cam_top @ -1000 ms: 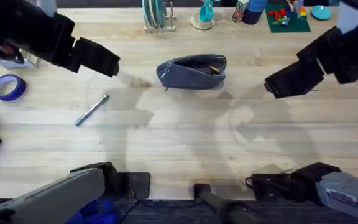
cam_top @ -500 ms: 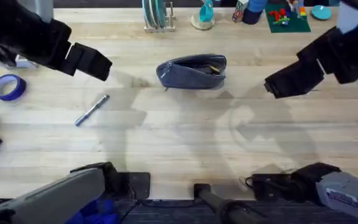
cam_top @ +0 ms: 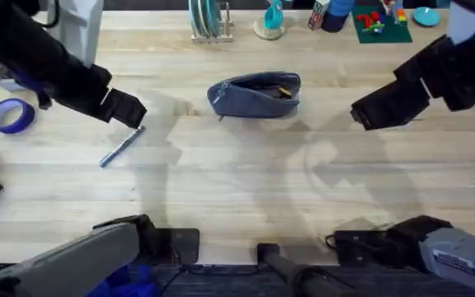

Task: Unzip the bag, pick up the pens from the table one at a time and place them inside, then zip the bag closed.

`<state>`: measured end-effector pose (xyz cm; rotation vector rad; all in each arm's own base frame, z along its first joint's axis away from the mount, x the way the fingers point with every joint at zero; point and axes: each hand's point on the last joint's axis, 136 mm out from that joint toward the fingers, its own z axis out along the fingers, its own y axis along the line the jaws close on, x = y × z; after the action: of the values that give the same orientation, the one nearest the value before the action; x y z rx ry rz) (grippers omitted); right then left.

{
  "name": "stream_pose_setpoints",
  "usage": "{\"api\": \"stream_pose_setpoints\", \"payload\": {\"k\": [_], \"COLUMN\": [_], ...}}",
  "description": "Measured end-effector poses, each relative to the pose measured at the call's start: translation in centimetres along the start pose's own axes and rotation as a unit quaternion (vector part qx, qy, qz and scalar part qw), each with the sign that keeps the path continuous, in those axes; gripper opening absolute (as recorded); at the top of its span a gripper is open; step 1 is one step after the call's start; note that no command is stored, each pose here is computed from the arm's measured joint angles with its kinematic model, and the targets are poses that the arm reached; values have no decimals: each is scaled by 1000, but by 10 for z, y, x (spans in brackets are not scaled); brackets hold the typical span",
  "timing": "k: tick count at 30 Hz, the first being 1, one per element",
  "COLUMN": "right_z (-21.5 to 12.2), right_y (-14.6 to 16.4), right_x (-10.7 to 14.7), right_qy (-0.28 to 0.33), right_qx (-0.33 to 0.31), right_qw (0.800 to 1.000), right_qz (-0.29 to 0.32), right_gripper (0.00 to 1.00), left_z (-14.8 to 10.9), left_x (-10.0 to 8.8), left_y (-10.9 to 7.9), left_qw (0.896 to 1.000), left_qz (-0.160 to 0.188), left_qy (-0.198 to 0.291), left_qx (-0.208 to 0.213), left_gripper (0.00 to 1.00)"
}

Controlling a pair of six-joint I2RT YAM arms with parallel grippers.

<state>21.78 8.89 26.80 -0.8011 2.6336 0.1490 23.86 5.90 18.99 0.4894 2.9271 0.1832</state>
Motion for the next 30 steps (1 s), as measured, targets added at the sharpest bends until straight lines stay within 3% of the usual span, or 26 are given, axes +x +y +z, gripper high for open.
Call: {"api": "stream_pose_setpoints", "payload": {"k": [11, 15, 23, 30], "right_z": [0, 0, 0, 0], "right_y": [0, 0, 0, 0], "right_x": [0, 0, 0, 0], "right_qy": [0, 0, 0, -1], "right_qx": [0, 0, 0, 0], "right_qw": [1000, 1000, 1000, 1000], "right_qz": [0, 0, 0, 0], "right_gripper": [996, 997, 997, 996], "left_z": [36, 47, 48, 53], "left_x": [-2, 5, 9, 5], "left_y": [4, 6, 21, 21], "left_qw": [999, 999, 999, 997], "left_qz": [34, 36, 27, 59], "left_qy": [-2, 5, -24, -43], "left_qx": [-15, -11, 9, 34], "left_gripper": [994, 994, 993, 993]}}
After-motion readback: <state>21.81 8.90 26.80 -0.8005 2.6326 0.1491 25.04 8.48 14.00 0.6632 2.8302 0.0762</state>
